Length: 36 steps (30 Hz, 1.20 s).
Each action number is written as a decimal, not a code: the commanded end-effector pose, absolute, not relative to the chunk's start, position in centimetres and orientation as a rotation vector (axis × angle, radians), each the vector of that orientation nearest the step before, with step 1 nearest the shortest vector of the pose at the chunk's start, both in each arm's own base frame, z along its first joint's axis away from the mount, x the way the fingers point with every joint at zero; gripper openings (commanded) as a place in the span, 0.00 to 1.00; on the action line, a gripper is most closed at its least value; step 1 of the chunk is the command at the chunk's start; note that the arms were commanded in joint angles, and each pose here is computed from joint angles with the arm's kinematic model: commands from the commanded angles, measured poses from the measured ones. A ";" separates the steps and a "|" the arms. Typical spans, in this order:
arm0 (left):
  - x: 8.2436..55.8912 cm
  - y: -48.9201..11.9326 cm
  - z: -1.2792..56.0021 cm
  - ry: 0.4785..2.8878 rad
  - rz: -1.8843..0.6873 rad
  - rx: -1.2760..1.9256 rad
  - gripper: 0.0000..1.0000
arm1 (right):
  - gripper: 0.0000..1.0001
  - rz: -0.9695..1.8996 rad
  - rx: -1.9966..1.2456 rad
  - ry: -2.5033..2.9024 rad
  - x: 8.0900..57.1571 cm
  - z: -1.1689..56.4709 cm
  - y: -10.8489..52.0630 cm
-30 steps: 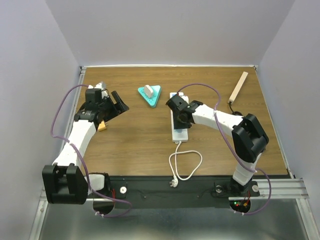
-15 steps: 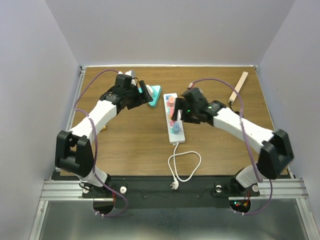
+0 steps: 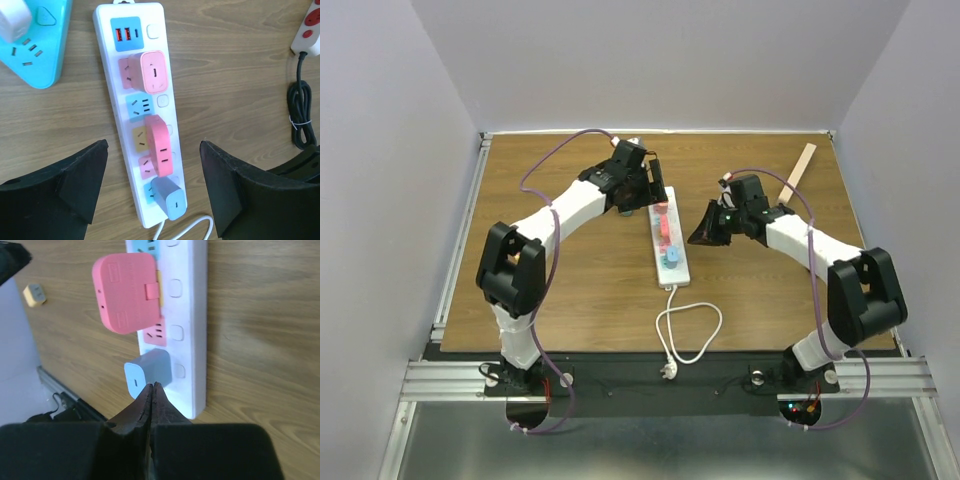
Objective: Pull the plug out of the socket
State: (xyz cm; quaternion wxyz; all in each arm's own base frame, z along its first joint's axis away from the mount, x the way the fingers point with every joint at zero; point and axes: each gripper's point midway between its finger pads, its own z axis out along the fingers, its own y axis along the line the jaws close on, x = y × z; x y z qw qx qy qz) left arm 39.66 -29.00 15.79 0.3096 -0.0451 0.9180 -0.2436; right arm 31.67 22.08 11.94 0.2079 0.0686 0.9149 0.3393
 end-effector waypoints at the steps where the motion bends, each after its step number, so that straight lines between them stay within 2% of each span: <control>1: 40.7 -29.2 16.3 2.423 -0.531 -0.162 0.85 | 0.01 1.203 0.013 2.411 33.1 14.6 25.2; 9: 39.9 -30.5 12.8 2.523 -0.437 -0.103 0.83 | 0.00 1.260 0.005 2.483 34.5 10.6 26.2; 21: 38.4 -33.2 11.7 2.575 -0.466 -0.004 0.76 | 0.00 1.333 0.006 2.525 34.4 7.5 26.7; 30: 37.0 -34.0 8.1 2.652 -0.422 0.059 0.67 | 0.01 1.323 0.041 2.574 34.1 5.6 26.5; 35: 36.7 -33.6 6.8 2.674 -0.395 0.080 0.51 | 0.01 1.269 0.088 2.614 33.7 3.9 25.9; 36: 36.8 -33.6 6.7 2.673 -0.393 0.086 0.42 | 0.00 1.260 0.096 2.623 33.5 3.5 25.8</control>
